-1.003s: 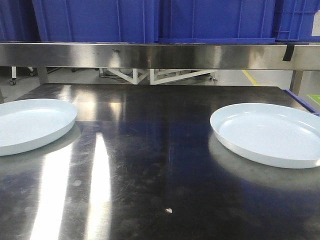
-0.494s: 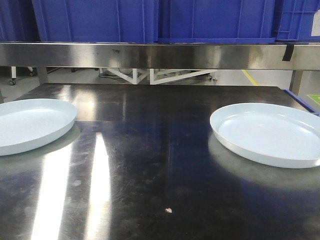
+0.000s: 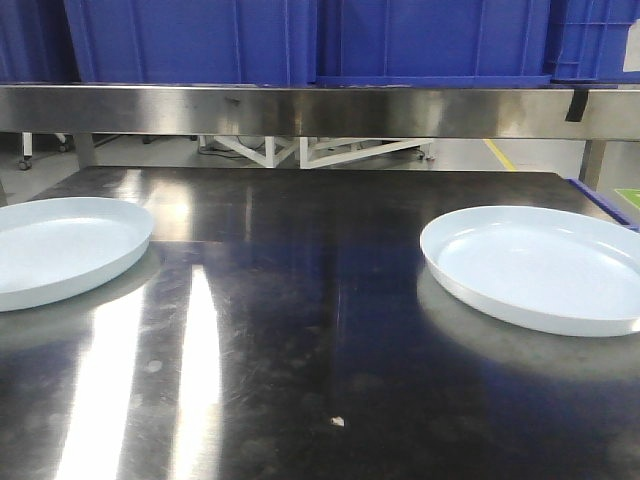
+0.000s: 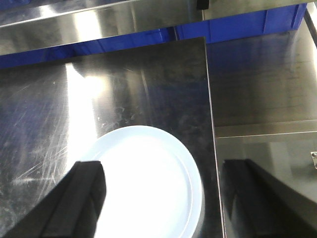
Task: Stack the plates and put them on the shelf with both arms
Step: 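Lower the left gripper and pinch the rim of the nearer light blue plate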
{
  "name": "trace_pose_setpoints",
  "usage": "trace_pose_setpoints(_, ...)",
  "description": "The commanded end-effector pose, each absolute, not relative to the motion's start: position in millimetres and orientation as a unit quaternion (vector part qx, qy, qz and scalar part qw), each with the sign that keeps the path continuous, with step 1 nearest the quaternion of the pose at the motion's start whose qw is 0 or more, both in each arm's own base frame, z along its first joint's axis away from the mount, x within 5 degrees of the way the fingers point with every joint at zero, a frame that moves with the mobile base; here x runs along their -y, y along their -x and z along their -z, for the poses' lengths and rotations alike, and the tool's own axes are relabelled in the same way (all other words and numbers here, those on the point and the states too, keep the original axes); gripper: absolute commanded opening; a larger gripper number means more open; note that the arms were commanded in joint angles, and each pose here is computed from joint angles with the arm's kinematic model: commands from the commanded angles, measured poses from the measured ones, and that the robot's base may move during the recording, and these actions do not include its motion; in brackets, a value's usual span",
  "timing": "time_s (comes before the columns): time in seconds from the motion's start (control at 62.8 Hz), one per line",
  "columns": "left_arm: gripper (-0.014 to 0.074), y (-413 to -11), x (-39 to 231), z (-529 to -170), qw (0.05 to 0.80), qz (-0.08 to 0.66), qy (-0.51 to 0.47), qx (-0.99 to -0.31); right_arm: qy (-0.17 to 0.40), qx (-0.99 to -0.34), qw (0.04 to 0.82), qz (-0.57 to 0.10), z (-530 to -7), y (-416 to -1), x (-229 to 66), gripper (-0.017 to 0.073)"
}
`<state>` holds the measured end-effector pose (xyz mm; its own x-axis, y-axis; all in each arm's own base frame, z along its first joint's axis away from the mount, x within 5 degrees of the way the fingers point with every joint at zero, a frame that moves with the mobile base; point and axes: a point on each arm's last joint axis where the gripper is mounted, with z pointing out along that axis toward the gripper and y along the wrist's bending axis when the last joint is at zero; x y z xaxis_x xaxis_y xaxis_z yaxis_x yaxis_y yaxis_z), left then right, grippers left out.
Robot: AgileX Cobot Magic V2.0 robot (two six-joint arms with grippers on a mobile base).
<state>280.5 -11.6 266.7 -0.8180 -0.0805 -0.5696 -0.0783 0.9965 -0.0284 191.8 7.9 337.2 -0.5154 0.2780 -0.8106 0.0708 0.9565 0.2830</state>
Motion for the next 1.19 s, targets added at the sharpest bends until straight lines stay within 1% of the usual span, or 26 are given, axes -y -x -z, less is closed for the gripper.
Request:
trace_pose_setpoints(0.0, 0.0561, -298.2, 9.4, -282.1, 0.345, 0.006, 0.049, -0.937, -0.098, -0.834, 0.531, -0.111, -357.3, -193.4, -7.5, 0.0591)
trace_pose_setpoints(0.159, 0.0561, -321.9, 9.4, -267.6, 0.323, 0.002, 0.049, -0.945, -0.098, -0.833, 0.534, -0.111, -357.5, -194.2, -7.3, 0.0591)
trace_pose_setpoints(0.35, 0.0561, -338.9, 9.9, -251.8, 0.302, -0.002, 0.048, -0.952, -0.098, -0.833, 0.534, -0.111, -357.5, -194.2, -7.3, 0.0591)
trace_pose_setpoints(0.717, 0.0561, -349.9, 10.3, -220.5, 0.26, -0.006, 0.046, -0.965, -0.098, -0.834, 0.531, -0.111, -357.0, -193.9, -7.5, 0.0591)
trace_pose_setpoints(0.892, 0.0558, -351.5, 10.2, -217.0, 0.258, -0.008, 0.044, -0.965, -0.098, -0.835, 0.53, -0.111, -356.8, -193.8, -7.5, 0.0591)
trace_pose_setpoints(0.955, 0.0508, -351.9, 10.3, -217.2, 0.26, -0.007, 0.045, -0.965, -0.098, -0.835, 0.53, -0.111, -356.8, -193.8, -7.5, 0.0591)
trace_pose_setpoints(1.003, 0.0444, -352.1, 10.2, -217.3, 0.261, -0.008, 0.044, -0.964, -0.098, -0.835, 0.53, -0.111, -356.8, -193.8, -7.5, 0.0591)
trace_pose_setpoints(1.035, 0.037, -352.1, 10.2, -217.3, 0.261, -0.008, 0.043, -0.964, -0.098, -0.835, 0.53, -0.111, -356.8, -193.8, -7.5, 0.0591)
trace_pose_setpoints(1.067, 0.0281, -352.1, 10.1, -217.3, 0.261, -0.009, 0.042, -0.964, -0.098, -0.835, 0.53, -0.111, -356.8, -193.8, -7.5, 0.0591)
trace_pose_setpoints(1.083, 0.0223, -352.1, 9.9, -217.3, 0.261, -0.01, 0.042, -0.964, -0.098, -0.835, 0.53, -0.111, -356.8, -193.8, -7.5, 0.0591)
trace_pose_setpoints(1.146, 0.0069, -352.2, 9.3, -217.4, 0.262, -0.015, 0.037, -0.964, -0.098, -0.835, 0.531, -0.111, -356.9, -193.9, -7.5, 0.0591)
trace_pose_setpoints(1.162, 0.0071, -352.2, 9.3, -217.4, 0.262, -0.015, 0.037, -0.964, -0.098, -0.835, 0.531, -0.111, -356.9, -193.9, -7.5, 0.0591)
trace_pose_setpoints(1.178, 0.0096, -352.0, 9.1, -217.3, 0.261, -0.016, 0.036, -0.964, -0.098, -0.835, 0.531, -0.111, -356.9, -193.9, -7.5, 0.0591)
